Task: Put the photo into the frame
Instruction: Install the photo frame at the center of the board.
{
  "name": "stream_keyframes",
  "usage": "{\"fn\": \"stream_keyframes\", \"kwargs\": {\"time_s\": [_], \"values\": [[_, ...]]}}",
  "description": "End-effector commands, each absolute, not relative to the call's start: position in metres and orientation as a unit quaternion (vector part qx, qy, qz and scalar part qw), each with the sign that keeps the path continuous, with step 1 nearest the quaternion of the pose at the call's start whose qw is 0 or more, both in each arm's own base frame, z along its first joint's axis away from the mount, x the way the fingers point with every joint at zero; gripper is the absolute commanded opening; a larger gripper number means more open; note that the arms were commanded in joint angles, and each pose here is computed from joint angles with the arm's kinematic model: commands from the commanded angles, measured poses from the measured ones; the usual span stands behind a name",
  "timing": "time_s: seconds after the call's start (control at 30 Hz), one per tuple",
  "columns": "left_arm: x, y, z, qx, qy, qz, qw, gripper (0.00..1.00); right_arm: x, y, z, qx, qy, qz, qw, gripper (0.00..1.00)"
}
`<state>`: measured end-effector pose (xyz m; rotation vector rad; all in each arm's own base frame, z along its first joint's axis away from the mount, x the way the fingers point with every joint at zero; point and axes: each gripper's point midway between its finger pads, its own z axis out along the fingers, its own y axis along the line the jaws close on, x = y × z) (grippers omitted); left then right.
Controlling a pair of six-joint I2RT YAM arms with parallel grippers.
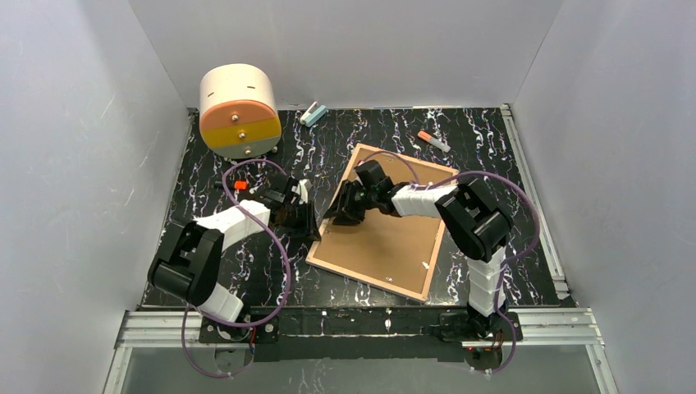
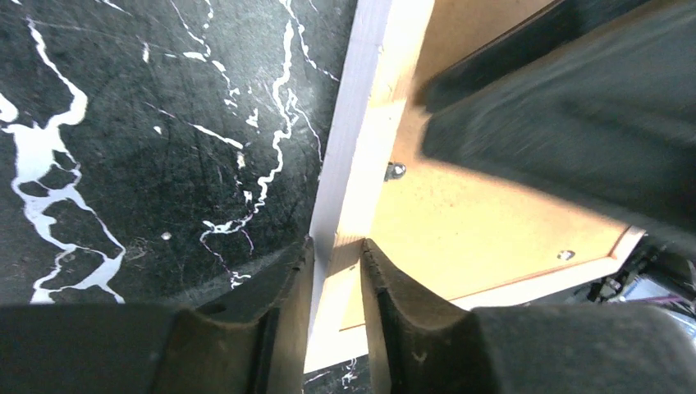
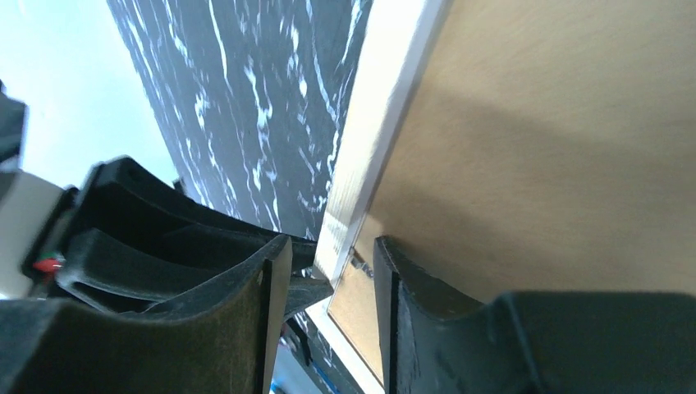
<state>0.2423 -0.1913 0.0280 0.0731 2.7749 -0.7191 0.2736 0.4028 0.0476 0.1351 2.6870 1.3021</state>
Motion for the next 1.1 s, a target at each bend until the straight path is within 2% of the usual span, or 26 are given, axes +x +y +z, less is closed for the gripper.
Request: {"fn": "stream_keyframes", "kwargs": {"time_s": [0.0,0.17,0.43,0.6,0.67,0.7,0.77,0.83,0.97,1.07], "values": [[0.257,-0.192,0.038,0.038,0.96,-0.23,0.152,0.31,0.326,0.375,0.099,0.061,0.89,0.417,0.172,0.51],[0.296,-0.208,0.058,0.054,0.947,-0.245,0.2,0.46,0.348,0.328,0.128,0.096,0.896,0.363,0.238,0.54],[0.363,-0.231,0.059,0.104,0.933,-0.231,0.256,0.58,0.347,0.263,0.139,0.11,0.906,0.275,0.301,0.57],[0.392,-0.226,0.044,0.123,0.941,-0.177,0.262,0.6,0.348,0.247,0.152,0.1,0.902,0.263,0.327,0.57],[0.393,-0.227,0.036,0.126,0.944,-0.176,0.25,0.57,0.349,0.243,0.155,0.105,0.898,0.266,0.334,0.57],[0.392,-0.229,0.033,0.128,0.945,-0.18,0.243,0.53,0.35,0.242,0.155,0.108,0.897,0.267,0.334,0.57],[0.388,-0.233,0.028,0.128,0.946,-0.19,0.231,0.38,0.35,0.239,0.154,0.111,0.899,0.266,0.329,0.56],[0.382,-0.234,0.024,0.13,0.947,-0.194,0.222,0.31,0.351,0.236,0.151,0.114,0.902,0.261,0.323,0.55],[0.364,-0.23,0.015,0.137,0.95,-0.193,0.203,0.28,0.349,0.235,0.147,0.115,0.905,0.264,0.313,0.54],[0.352,-0.227,0.008,0.14,0.955,-0.184,0.187,0.23,0.345,0.239,0.14,0.111,0.909,0.272,0.296,0.53]]}}
